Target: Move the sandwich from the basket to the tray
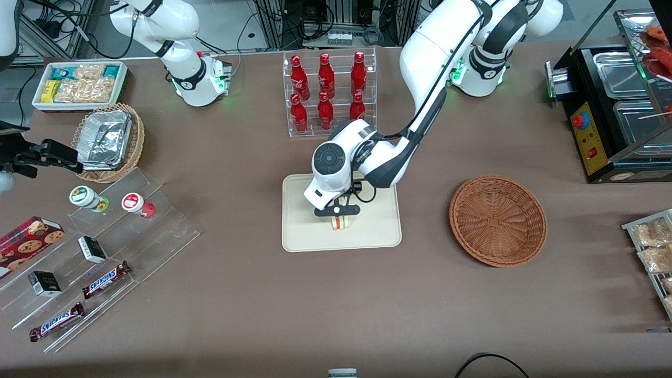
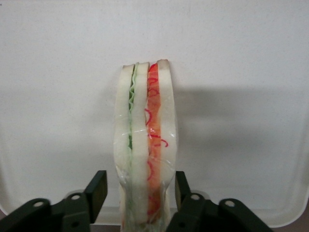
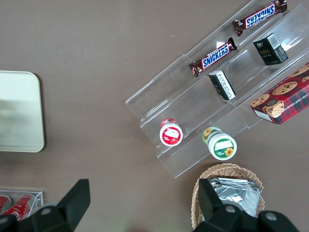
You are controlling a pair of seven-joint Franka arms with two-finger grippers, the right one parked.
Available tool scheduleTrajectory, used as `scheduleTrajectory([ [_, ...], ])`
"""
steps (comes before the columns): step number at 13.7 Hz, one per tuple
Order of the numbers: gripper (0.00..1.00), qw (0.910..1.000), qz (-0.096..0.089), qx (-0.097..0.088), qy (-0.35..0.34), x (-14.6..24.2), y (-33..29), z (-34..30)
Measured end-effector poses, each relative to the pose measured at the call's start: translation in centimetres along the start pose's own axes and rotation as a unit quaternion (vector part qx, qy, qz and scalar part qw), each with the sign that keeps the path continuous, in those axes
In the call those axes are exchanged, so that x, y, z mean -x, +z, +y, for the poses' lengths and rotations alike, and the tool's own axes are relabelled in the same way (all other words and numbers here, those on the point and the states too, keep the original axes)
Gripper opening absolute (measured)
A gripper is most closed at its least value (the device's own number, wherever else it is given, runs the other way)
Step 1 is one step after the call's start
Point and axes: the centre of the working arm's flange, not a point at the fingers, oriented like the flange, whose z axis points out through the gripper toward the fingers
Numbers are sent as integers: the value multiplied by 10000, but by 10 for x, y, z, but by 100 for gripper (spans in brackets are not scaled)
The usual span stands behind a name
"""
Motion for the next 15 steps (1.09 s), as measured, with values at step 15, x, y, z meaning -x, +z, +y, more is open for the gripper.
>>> scheduleTrajectory([
  [15,100,9988,438,168,-110,-51,-224,-106],
])
